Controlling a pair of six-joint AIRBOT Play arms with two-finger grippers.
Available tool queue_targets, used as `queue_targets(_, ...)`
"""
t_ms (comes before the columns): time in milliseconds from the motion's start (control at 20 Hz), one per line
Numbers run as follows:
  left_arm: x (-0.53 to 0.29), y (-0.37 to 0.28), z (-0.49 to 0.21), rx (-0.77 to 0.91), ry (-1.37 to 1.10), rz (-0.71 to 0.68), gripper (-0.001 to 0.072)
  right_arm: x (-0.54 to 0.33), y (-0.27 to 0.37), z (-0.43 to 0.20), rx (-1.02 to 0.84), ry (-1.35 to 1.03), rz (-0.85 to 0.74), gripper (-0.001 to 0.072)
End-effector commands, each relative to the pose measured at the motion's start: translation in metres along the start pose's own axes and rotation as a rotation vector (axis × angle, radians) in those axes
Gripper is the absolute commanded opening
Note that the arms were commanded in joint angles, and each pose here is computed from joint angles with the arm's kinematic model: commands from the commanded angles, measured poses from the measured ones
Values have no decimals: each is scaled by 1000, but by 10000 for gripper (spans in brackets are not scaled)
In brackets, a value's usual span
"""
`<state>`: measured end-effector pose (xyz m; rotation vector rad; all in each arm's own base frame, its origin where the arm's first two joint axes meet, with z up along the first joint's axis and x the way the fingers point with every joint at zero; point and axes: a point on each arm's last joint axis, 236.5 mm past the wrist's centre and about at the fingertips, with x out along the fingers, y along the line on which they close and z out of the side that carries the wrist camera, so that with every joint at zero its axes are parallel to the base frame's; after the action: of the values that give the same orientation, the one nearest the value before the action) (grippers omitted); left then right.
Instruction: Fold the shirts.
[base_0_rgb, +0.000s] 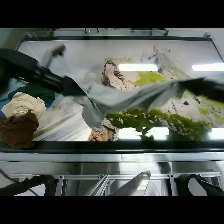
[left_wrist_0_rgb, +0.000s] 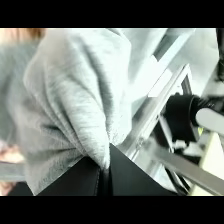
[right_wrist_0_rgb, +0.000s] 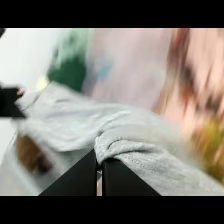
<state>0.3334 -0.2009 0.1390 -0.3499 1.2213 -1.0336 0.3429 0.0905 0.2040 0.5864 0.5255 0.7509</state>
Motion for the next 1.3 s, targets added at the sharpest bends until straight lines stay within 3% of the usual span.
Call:
queue_targets(0, -98, -94, 24, 247, -248, 123, 21, -85, 95, 105, -349, -347, -135, 18)
queue_targets(250, -165, -207, 7, 469, -473, 212, 25, -112, 216, 105, -621, -440, -105, 18)
queue_targets(450, -157, -218, -17, 494, -447, 204, 26, -105, 215, 76, -621, -346, -144, 18)
queue_targets(650, -104, -129, -10, 265, -245, 127, 26, -79, 144, 54, -389, -243, -102, 18)
queue_targets(800, -51, -45, -5, 149, -82, 46, 26, -39, 58, -1, -114, -99, -76, 19)
queue_targets(1050, 35, 97, -9, -144, 59, -48, 28, 4, -110, -117, 294, 91, -302, 19)
queue_targets(1100, 45, 123, -8, -196, 72, -58, 48, 8, -136, -129, 327, 109, -341, 56)
queue_targets(1150, 51, 144, -6, -233, 77, -66, 288, 11, -155, -136, 360, 125, -363, 305)
queue_targets(1200, 51, 161, -2, -267, 81, -77, 636, 14, -170, -140, 394, 141, -378, 548)
queue_targets(1250, 44, 176, 5, -314, 72, -78, 715, 16, -178, -139, 406, 158, -373, 580)
